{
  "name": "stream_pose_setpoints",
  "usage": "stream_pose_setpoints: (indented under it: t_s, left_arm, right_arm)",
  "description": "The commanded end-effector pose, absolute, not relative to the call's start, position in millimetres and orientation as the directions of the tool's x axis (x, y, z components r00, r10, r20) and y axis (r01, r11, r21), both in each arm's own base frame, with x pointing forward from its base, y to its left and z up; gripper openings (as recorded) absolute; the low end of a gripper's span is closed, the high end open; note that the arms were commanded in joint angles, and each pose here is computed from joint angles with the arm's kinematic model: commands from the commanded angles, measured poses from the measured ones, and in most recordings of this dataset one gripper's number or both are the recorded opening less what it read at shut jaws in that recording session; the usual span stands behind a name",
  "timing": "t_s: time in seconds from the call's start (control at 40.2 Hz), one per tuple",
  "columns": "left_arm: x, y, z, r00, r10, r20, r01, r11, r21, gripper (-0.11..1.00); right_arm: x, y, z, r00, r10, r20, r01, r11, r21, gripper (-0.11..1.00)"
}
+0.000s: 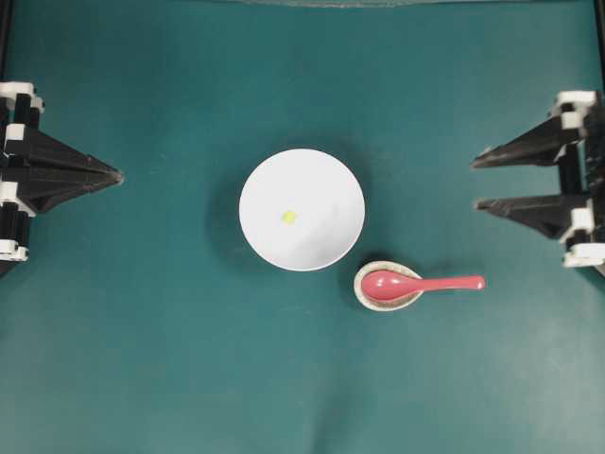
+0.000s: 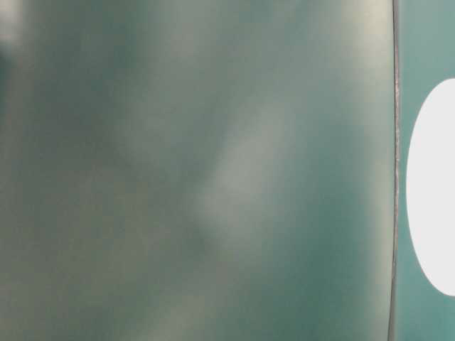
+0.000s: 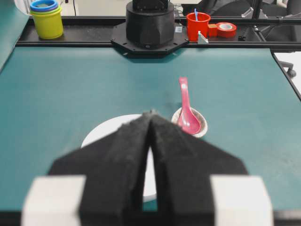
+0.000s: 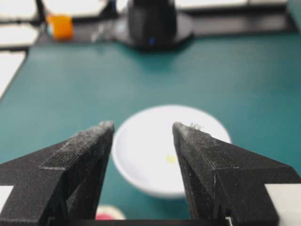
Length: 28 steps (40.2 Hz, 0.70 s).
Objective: Scoop the yellow hexagonal prism block from the bowl with a spoon using the right arm.
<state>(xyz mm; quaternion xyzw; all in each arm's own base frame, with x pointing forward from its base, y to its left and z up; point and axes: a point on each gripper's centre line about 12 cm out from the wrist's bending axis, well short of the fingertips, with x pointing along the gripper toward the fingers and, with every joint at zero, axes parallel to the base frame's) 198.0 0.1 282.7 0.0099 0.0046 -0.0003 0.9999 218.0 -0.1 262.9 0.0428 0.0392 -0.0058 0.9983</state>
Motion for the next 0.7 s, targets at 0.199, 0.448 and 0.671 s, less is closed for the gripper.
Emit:
stream_pose_setpoints:
  t_s: [0.199, 0.448, 0.671]
  left_arm:
    - [200, 0, 295, 1.000, 0.000, 0.021, -0.001, 1.000, 0.027, 0.01]
    - [201, 0, 297, 1.000, 0.000, 0.028, -0.001, 1.000, 0.027, 0.01]
    - [201, 0, 298, 1.000, 0.000, 0.028, -0.001, 1.000, 0.027, 0.01]
  right_arm:
    - [229, 12, 224, 0.994, 0.032, -0.101, -0.022, 0.995, 0.099, 0.58]
    - [221, 28, 184, 0.992, 0.067, -0.111, -0.051, 0.988, 0.146, 0.58]
    - [213, 37, 153, 0.989, 0.069, -0.134, -0.047, 0.986, 0.160, 0.58]
